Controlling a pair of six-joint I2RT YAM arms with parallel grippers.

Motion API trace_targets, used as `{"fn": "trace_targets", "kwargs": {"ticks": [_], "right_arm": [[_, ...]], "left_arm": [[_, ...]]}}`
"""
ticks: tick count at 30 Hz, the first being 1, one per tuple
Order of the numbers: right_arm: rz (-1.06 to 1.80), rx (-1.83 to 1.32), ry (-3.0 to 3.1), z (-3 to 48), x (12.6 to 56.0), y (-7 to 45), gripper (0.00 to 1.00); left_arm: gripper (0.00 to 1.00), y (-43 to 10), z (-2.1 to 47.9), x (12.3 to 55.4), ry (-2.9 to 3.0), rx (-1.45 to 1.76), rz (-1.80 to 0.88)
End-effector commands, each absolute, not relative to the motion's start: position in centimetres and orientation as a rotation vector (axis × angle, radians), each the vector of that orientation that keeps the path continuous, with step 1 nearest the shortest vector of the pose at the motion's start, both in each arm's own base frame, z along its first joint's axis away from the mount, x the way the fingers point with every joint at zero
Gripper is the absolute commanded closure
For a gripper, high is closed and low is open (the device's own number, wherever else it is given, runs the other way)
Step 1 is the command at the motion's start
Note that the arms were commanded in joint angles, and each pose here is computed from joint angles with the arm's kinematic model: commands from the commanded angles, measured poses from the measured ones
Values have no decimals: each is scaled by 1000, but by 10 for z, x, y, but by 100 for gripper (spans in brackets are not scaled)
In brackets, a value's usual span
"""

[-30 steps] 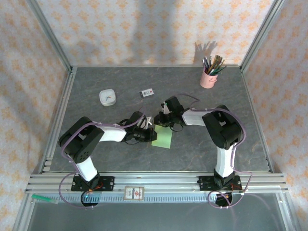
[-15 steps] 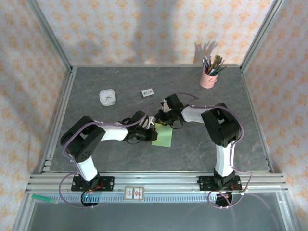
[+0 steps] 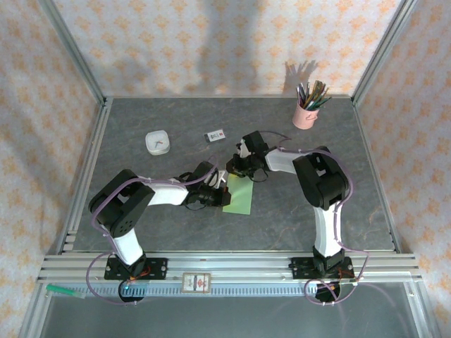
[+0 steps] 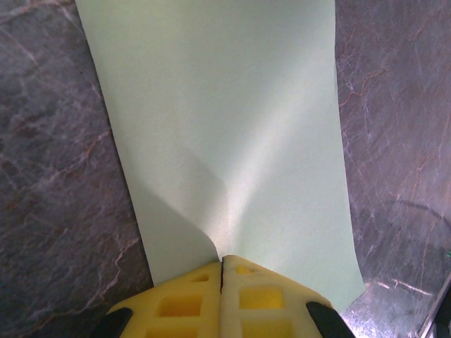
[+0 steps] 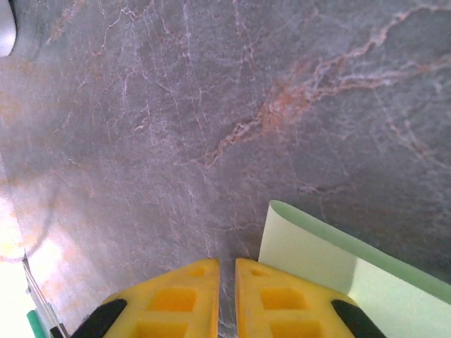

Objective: Fold a paper plane with a square sheet of paper (pick it up from the middle)
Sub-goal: Fold the square sheet of paper in half at the center of the table.

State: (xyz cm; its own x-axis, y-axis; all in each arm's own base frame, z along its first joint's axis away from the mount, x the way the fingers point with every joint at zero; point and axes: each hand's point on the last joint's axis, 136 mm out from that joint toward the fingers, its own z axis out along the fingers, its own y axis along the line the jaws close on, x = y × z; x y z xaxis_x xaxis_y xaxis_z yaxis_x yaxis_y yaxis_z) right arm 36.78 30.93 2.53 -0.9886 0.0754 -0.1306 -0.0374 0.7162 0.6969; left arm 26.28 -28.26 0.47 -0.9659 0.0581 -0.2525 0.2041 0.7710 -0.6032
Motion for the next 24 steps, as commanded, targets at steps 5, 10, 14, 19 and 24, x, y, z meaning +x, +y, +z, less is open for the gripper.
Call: {"fn": "trace_targets", "kwargs": {"ticks": [5,10,14,19,24], "right_arm": [[964,102,2726,8,411,288,86],[949,122,2713,10,424,284,86],[925,138,2718,5,434,278,86],[920,144,2698,12,449,274,86],[937,85,2611,54,465,276,85]], "left_arm": [[100,-200,-79,192,3148,145,-445],[100,-200,-78,192,3149,147,-443],[100,-200,-78,192,3147,147,-445],[100,-202,-76,194,3138,147,-457],[100,-206,-70,197,3122,146,-481]]}}
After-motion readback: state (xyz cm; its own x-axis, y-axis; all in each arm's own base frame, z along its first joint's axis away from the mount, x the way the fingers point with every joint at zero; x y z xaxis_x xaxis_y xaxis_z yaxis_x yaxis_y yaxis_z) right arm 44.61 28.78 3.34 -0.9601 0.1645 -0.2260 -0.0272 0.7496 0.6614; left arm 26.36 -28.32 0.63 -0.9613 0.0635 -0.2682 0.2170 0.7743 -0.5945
